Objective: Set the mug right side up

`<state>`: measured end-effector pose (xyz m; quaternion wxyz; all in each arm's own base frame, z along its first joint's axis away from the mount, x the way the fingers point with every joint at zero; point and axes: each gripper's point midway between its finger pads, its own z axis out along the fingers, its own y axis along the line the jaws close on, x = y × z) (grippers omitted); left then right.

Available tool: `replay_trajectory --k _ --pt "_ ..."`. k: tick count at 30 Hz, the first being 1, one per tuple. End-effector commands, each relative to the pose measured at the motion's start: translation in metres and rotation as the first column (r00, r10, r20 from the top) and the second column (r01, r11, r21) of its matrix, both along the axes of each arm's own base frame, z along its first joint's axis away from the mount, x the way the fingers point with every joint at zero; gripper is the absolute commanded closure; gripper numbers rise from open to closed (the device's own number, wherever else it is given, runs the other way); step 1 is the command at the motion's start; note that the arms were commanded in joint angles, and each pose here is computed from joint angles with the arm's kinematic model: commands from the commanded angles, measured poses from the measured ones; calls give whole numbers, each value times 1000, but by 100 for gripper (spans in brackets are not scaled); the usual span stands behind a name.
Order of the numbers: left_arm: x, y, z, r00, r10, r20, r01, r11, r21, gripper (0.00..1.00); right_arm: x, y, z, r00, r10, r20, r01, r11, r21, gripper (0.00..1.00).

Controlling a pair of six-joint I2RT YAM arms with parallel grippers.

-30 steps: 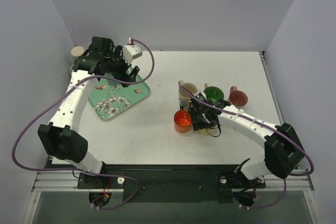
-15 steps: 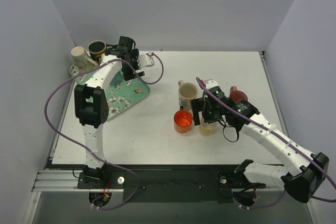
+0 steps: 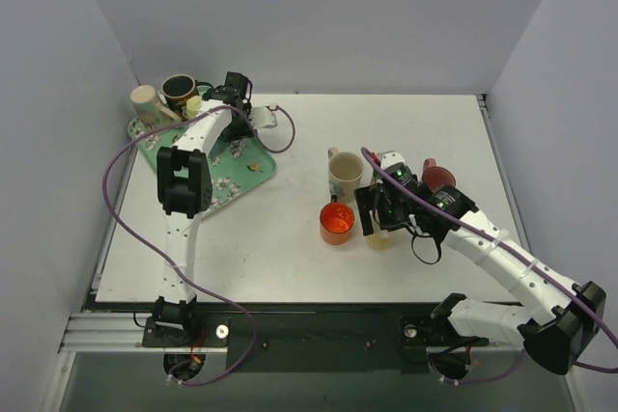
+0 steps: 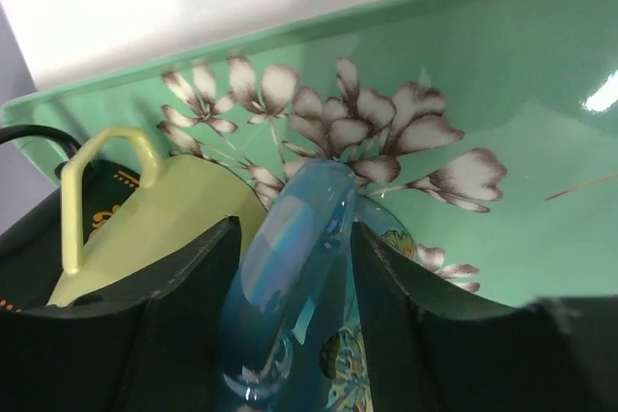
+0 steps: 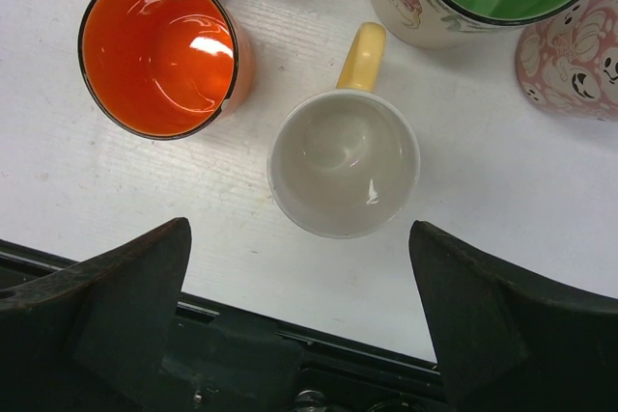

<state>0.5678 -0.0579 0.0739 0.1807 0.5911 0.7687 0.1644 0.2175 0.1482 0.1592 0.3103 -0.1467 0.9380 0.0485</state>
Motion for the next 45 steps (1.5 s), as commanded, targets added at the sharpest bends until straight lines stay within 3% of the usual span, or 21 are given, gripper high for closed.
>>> replay_trajectory --k 1,2,3,4,12,17,21,24,28,31,32,37,39,45 --pt "-7 10 9 1000 8 -26 -8 1000 19 56 -3 -11 1 1000 -16 10 16 999 -37 10" --pt "-10 11 8 999 8 -37 -8 1000 19 65 -3 -10 1 1000 -15 9 16 999 -36 10" --pt "-11 9 9 999 7 -36 -6 1000 12 97 -3 -10 0 1000 -16 8 16 999 -37 10" --pt "-11 8 14 999 22 -23 -22 1000 -4 100 -2 -9 1 1000 -15 6 16 999 -34 10" --pt "-46 -40 85 1000 5 30 1 981 -192 100 0 -13 14 999 -36 35 37 998 -51 10" --pt "-66 -63 162 990 22 139 29 934 -356 100 2 -10 30 997 -36 74 38 999 -23 10" --pt "-88 -70 201 988 35 153 38 892 -451 100 4 -5 42 995 -25 101 26 1000 -6 10" --pt "-115 -90 232 995 13 96 50 779 -625 100 5 7 52 993 17 115 -19 1000 21 10" --pt "-157 -121 292 999 -18 -35 -22 469 -883 100 10 48 98 962 117 247 -144 985 93 10" --pt "-188 -134 320 994 -79 -80 -48 345 -938 100 4 99 144 905 218 366 -310 926 214 10" --pt "-203 -141 335 989 -115 -93 -56 288 -956 100 5 123 168 873 229 430 -382 870 313 10" --pt "-247 -158 369 950 -265 -163 -134 123 -983 100 13 177 235 806 108 582 -499 652 571 7" --pt "-263 -166 385 926 -330 -182 -170 64 -983 100 18 189 250 806 69 588 -506 596 623 7" --pt "-295 -174 406 870 -465 -164 -200 -30 -979 100 28 215 271 806 40 590 -524 513 680 10"
